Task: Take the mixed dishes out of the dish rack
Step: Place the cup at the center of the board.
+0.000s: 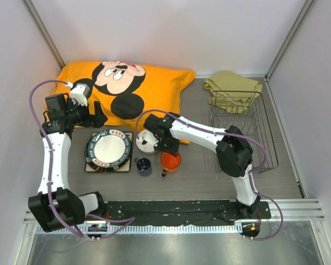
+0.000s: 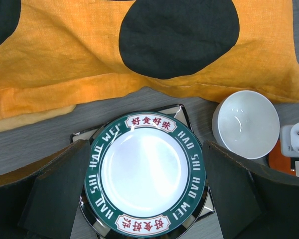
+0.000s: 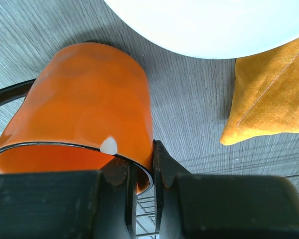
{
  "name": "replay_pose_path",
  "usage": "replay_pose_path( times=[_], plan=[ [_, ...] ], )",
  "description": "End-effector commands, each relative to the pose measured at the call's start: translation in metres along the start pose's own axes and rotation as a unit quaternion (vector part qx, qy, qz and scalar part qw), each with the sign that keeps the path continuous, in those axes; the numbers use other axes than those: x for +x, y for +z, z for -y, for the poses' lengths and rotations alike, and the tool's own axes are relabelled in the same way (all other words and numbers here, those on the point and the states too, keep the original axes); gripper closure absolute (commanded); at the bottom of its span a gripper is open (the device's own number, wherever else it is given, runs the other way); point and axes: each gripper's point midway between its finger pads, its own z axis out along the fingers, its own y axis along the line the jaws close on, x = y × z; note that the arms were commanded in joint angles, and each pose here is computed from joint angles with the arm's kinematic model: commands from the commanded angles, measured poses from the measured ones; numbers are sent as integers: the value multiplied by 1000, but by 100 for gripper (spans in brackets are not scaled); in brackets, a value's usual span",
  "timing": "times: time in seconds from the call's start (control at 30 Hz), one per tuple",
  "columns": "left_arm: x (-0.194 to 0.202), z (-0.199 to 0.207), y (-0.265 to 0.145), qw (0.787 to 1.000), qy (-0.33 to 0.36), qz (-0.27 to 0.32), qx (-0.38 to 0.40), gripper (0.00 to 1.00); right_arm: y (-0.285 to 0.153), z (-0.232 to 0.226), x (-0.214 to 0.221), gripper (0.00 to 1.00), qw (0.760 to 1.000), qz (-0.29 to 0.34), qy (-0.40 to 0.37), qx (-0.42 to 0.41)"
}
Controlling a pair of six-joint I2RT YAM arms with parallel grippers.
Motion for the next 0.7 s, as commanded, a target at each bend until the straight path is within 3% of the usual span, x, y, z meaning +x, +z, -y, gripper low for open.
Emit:
replay_pose_path(
  times=[0.0,0.67],
  plan=[
    [-9,2,-4,1000,18,20,7,0,-4,4,-11,99,1000,12,-6,8],
    [-9,5,-7,999,27,17,15,0,-13,17,-22,61,999,27,-1,38]
  ],
)
